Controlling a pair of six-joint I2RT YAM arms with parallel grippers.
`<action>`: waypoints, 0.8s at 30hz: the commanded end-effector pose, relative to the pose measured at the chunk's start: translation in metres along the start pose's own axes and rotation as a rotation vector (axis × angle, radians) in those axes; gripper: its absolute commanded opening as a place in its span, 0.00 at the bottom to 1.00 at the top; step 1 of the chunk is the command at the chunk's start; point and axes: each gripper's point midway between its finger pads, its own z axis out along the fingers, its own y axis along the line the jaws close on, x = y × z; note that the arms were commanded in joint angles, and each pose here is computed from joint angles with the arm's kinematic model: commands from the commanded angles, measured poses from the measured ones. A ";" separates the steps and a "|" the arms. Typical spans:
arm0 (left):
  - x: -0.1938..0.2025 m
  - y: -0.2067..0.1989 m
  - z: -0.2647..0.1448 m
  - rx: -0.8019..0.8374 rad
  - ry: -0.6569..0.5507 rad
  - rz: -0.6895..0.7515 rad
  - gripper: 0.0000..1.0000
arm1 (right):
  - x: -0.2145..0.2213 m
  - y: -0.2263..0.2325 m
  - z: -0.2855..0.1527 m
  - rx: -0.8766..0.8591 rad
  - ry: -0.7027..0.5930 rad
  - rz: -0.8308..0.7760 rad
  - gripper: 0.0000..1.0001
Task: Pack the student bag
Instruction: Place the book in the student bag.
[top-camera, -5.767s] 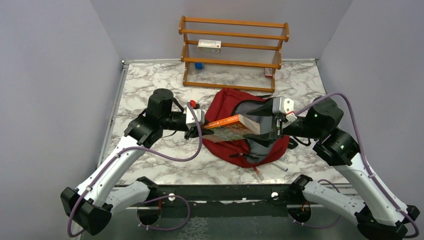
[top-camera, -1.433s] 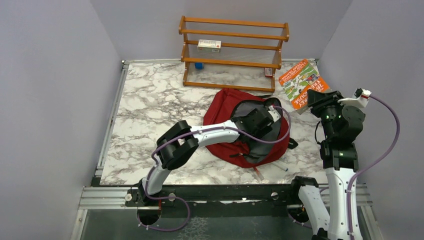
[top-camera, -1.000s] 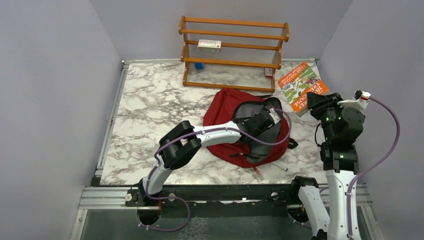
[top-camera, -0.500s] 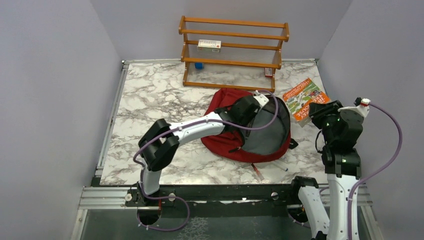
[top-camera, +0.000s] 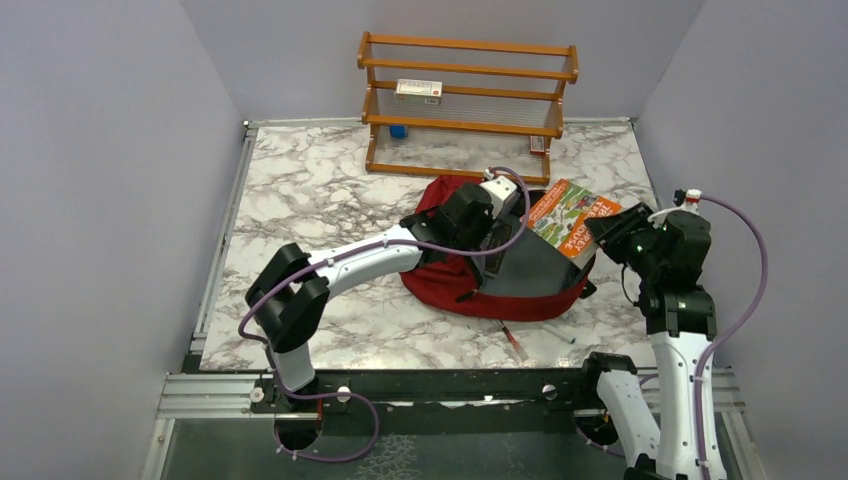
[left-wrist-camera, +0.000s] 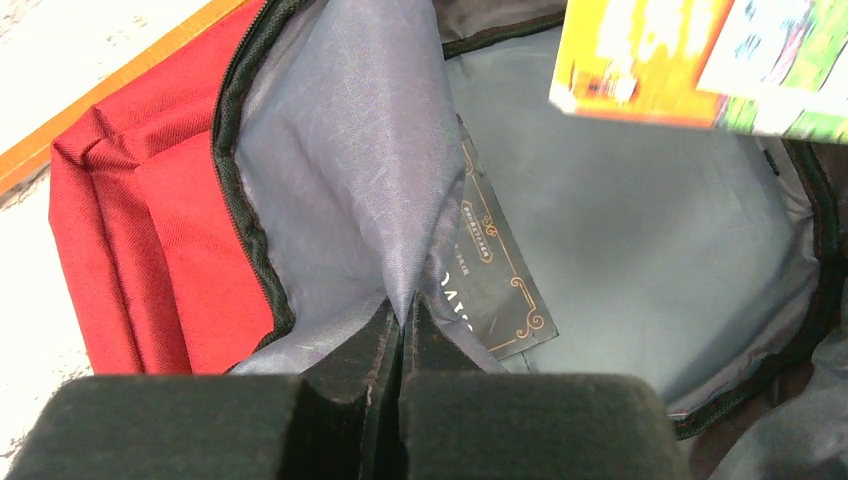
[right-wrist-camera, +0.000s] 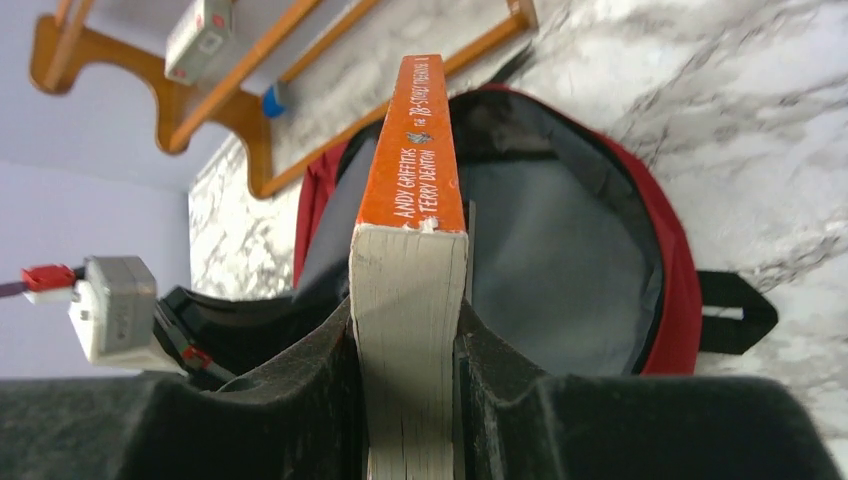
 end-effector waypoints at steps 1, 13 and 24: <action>-0.037 0.000 -0.013 0.023 -0.123 -0.054 0.00 | 0.020 0.019 0.002 -0.119 0.113 0.024 0.00; -0.050 0.008 -0.024 0.002 -0.212 -0.098 0.00 | 0.066 0.011 0.026 -0.181 0.337 0.072 0.00; -0.065 -0.004 -0.042 0.084 -0.293 -0.091 0.00 | 0.078 0.031 0.044 -0.358 0.408 0.187 0.01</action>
